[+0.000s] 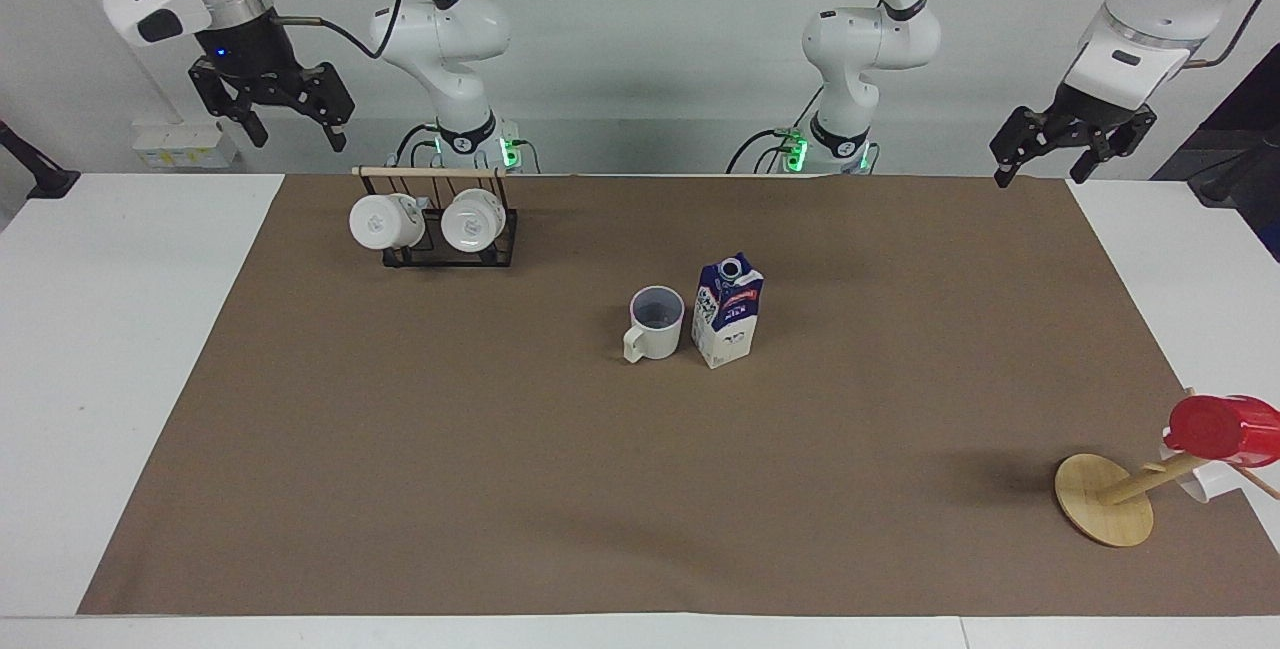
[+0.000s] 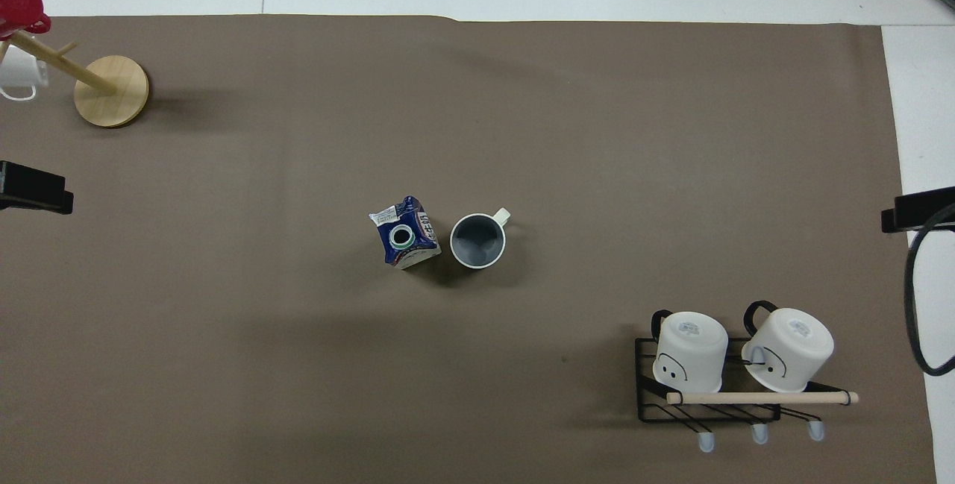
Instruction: Place cup and milk on table
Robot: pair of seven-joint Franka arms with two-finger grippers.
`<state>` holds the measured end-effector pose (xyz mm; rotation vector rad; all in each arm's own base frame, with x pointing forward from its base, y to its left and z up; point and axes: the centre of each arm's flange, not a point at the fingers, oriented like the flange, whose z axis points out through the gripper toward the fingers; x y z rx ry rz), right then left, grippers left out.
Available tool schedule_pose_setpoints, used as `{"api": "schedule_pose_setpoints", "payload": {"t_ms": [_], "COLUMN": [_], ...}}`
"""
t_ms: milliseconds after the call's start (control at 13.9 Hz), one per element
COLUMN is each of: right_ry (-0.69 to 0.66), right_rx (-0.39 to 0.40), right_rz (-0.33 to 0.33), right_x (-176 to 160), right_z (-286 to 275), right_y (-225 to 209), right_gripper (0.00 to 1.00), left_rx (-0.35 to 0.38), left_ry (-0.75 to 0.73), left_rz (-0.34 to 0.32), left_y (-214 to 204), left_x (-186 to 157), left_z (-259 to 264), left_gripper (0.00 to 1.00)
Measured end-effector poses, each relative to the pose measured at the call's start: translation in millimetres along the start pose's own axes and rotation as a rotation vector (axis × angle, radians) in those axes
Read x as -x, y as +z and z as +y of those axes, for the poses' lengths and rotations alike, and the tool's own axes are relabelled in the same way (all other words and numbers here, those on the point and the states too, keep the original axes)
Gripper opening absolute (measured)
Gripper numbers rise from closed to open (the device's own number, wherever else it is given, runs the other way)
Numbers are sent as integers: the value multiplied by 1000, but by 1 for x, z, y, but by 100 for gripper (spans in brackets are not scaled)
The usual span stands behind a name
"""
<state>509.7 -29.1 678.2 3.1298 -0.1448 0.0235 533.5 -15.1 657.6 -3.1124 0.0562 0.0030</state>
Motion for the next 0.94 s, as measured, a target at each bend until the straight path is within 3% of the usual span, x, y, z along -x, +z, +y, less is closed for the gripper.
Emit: {"api": "schedule_pose_setpoints", "payload": {"t_ms": [935], "right_ry": [0], "right_rx": [0], "right_rz": [0], "right_x": [0], "right_z": [0], "right_y": [0], "right_gripper": [100], "left_rx": [31], "left_ry": [91], "left_rz": [-6], "left_y": [2], "left_x": [0], "left_z": [10], "left_gripper": [100]}}
